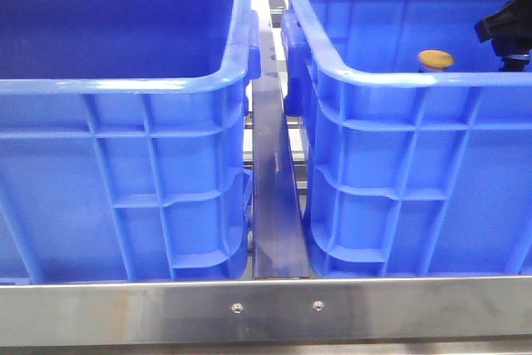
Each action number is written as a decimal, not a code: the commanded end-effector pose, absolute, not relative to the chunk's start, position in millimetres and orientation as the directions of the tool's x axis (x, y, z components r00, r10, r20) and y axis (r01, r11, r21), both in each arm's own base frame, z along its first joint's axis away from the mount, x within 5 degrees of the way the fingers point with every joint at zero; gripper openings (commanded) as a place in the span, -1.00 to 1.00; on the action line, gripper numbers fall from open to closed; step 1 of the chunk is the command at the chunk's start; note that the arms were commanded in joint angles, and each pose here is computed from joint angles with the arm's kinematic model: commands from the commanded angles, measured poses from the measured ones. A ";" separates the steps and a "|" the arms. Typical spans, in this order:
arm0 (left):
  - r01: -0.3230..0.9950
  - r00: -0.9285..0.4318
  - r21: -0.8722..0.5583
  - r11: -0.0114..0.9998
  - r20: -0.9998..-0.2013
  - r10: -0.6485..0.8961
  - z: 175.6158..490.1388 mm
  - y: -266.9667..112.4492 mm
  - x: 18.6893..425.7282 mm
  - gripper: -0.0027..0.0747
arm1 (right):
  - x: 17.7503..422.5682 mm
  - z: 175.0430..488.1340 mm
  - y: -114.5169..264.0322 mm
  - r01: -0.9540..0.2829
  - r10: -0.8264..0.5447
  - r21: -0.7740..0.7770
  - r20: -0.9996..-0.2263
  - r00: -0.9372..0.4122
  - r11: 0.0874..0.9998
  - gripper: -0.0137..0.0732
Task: Pick red and yellow buttons and place in box
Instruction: 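Lower the red button beside the yellow one and open the right gripper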
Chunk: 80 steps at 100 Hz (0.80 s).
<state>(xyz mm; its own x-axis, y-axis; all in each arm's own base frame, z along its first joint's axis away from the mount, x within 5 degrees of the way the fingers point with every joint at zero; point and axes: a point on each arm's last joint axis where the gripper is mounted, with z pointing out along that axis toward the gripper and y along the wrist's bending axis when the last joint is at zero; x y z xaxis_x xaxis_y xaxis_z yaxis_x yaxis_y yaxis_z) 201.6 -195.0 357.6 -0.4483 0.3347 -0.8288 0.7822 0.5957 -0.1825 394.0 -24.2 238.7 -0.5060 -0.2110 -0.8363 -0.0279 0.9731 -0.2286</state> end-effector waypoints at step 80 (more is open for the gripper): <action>0.768 -0.407 -0.203 0.607 -0.887 0.219 381.8 -191.4 199.3 0.64 | 377.4 285.8 -25.3 -0.002 -0.217 -0.236 -0.889 -0.402 0.972 0.47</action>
<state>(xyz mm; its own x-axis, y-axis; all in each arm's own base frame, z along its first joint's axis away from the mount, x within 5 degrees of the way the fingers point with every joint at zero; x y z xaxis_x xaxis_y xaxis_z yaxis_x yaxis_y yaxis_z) 201.4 -195.6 358.3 -0.4573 0.3199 -0.8298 0.7784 0.5951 -0.1996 390.2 -21.0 244.3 -0.4958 -0.2075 -0.8433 -0.0526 0.9764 -0.2093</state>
